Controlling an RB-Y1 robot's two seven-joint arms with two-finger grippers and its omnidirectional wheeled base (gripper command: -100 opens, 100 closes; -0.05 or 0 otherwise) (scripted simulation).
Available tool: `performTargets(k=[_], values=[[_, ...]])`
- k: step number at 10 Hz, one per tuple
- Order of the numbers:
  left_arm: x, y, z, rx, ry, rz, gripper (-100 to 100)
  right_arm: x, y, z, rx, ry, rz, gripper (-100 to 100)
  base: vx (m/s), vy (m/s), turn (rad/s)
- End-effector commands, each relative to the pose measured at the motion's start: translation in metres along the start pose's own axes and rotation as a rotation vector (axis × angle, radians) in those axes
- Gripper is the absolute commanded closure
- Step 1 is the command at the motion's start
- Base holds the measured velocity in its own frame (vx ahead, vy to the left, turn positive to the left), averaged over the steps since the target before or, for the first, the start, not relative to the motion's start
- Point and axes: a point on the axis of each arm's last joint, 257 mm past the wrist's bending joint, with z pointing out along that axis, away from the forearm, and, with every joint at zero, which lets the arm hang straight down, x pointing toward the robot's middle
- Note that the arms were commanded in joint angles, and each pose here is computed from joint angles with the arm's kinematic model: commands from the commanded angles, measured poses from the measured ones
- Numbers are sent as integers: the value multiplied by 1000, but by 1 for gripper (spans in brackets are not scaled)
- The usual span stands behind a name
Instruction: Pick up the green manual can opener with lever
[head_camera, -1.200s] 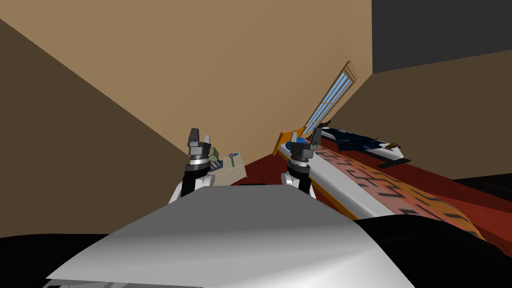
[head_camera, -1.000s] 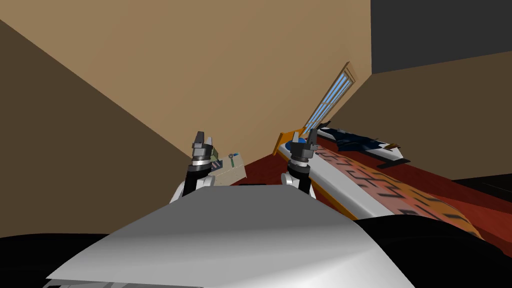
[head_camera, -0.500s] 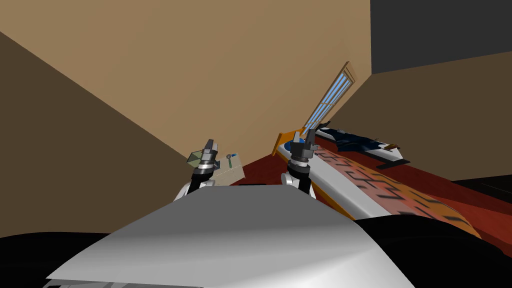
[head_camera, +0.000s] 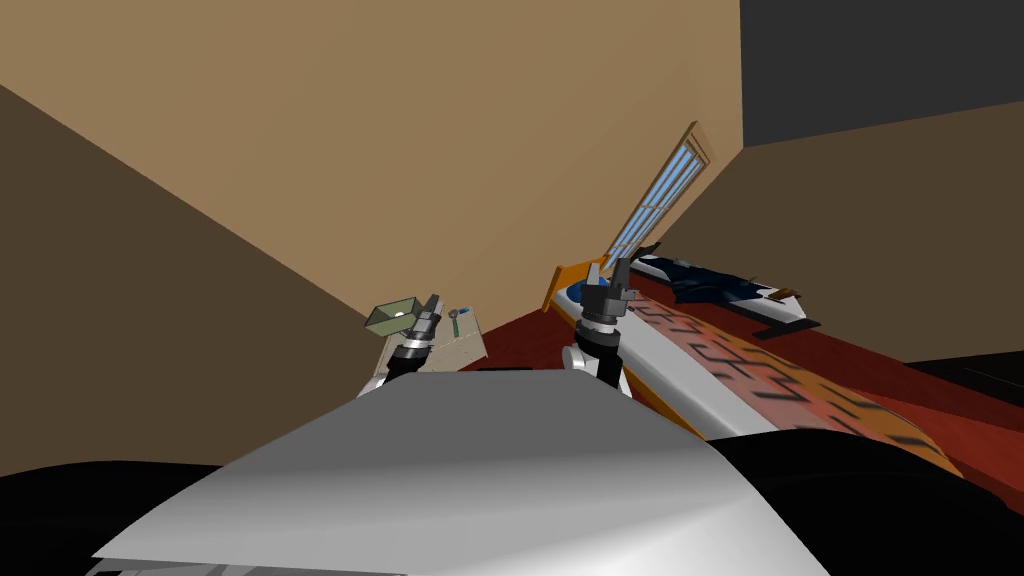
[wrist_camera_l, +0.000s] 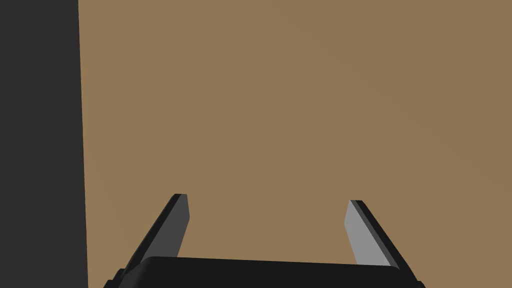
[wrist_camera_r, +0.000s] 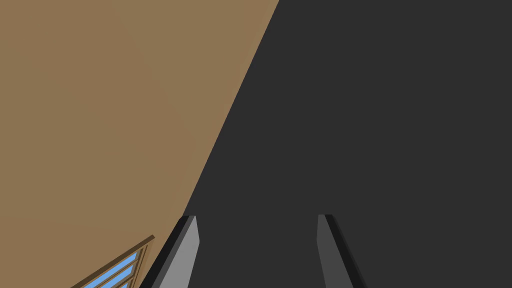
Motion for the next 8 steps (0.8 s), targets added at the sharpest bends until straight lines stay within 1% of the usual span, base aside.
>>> performTargets(k=[1,2,3,4,5,6,7,8], values=[[14,20,-12,-39,50,-2,-100,0,0,0,0,0,0,0,30,-50,-4],[15,27,-15,-55,52,-3,-100,0,0,0,0,0,0,0,28,-43,5],[25,40,-27,-83,96,-5,-100,0,0,0,0,0,0,0,18,-52,-3],[26,49,-31,-102,99,-7,-100,0,0,0,0,0,0,0,16,-44,4],[36,63,-45,-133,145,-9,-100,0,0,0,0,0,0,0,31,-46,-3],[37,70,-49,-151,147,-11,-100,0,0,0,0,0,0,0,32,-46,1],[47,80,-62,-172,193,-13,-100,0,0,0,0,0,0,0,51,-63,-2],[48,90,-69,-198,195,-15,-100,0,0,0,0,0,0,0,44,-54,0]])
